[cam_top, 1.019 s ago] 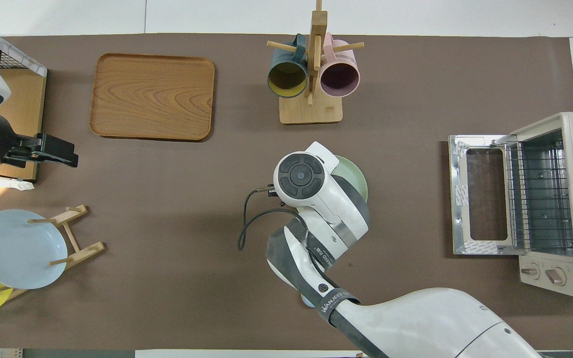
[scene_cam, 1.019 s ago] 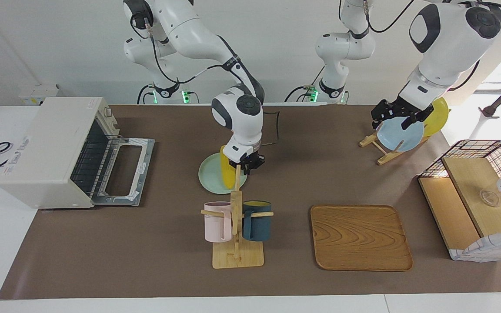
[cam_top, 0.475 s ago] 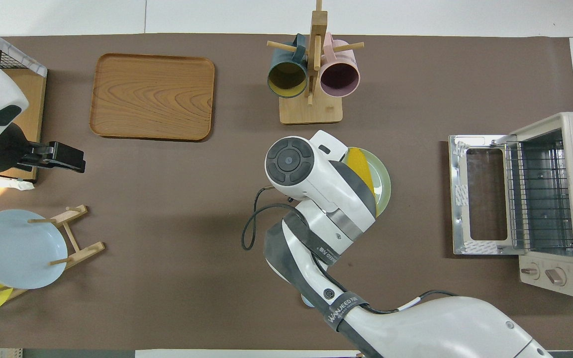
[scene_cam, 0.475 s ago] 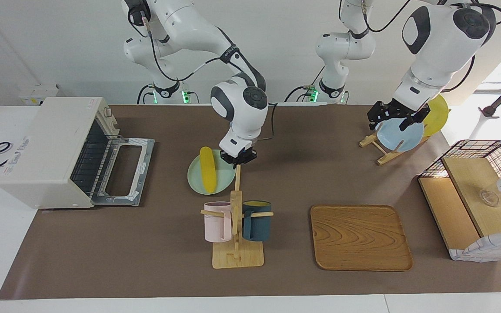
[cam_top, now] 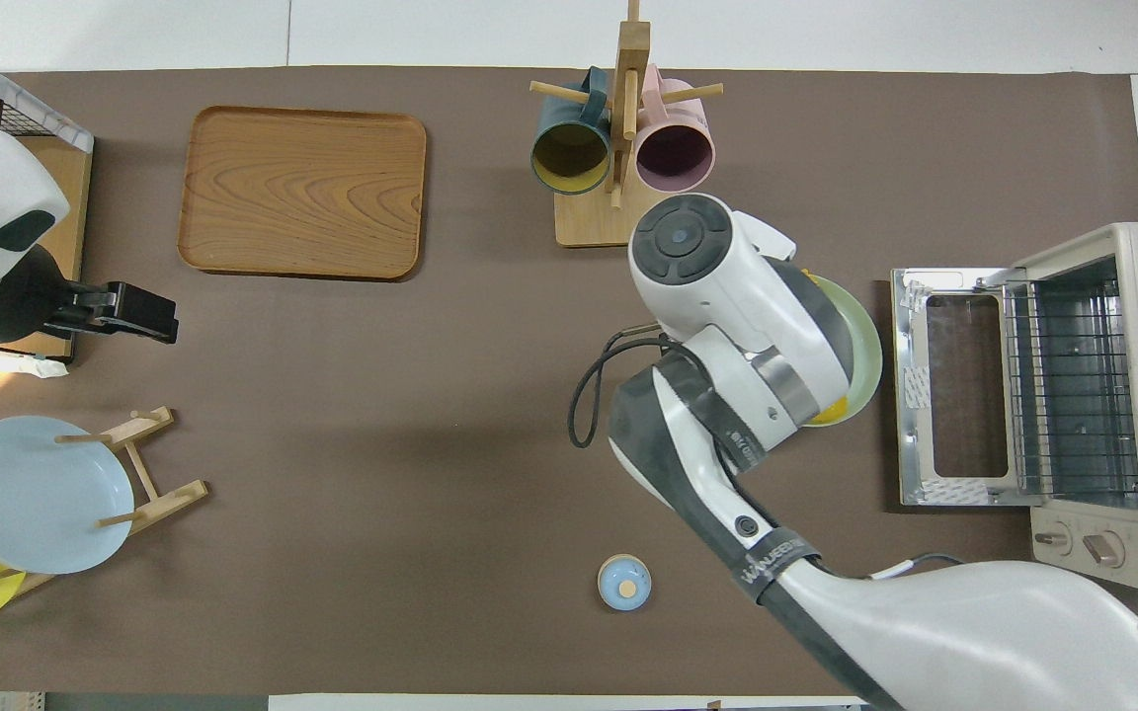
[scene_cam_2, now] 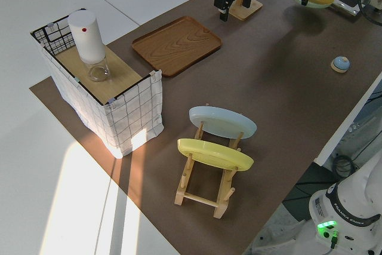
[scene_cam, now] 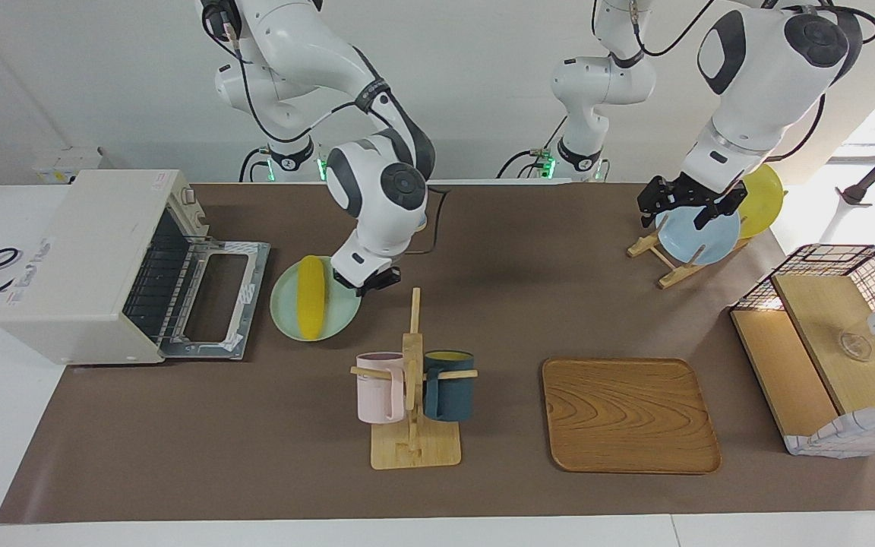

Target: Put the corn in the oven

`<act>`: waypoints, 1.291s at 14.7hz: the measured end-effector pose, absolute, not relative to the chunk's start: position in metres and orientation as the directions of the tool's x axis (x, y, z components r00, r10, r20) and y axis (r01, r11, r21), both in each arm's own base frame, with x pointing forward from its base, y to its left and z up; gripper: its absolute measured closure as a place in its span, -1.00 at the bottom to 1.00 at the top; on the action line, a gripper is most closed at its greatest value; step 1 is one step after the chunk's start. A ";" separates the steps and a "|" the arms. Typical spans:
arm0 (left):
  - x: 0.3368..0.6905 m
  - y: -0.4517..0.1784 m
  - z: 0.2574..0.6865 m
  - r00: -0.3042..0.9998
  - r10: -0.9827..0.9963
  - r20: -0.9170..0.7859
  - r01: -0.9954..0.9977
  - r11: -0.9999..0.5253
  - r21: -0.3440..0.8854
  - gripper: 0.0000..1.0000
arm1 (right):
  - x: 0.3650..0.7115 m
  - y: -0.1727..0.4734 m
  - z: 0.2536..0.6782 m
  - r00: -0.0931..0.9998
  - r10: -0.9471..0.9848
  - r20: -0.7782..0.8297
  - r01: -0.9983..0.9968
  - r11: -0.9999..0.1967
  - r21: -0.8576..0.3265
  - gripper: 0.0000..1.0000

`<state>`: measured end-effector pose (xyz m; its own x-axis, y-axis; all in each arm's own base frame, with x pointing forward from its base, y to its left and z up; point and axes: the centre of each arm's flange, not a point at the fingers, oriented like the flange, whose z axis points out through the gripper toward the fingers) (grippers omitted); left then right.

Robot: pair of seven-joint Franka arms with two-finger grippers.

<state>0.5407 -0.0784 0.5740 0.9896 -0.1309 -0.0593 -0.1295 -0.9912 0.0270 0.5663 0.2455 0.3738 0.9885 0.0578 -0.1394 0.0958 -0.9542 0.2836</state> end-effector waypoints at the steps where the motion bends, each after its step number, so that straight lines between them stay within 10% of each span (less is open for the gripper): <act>1: 0.541 -0.078 0.574 0.990 -0.131 -0.059 -0.130 -0.991 0.027 -1.00 | 0.568 0.223 0.379 0.989 0.037 -0.143 0.077 -0.955 0.285 0.95; 19: 0.541 -0.073 0.576 0.991 -0.122 -0.055 -0.120 -0.992 0.025 -1.00 | 0.543 -0.047 0.379 0.971 -0.133 -0.200 -0.074 -0.957 0.280 0.95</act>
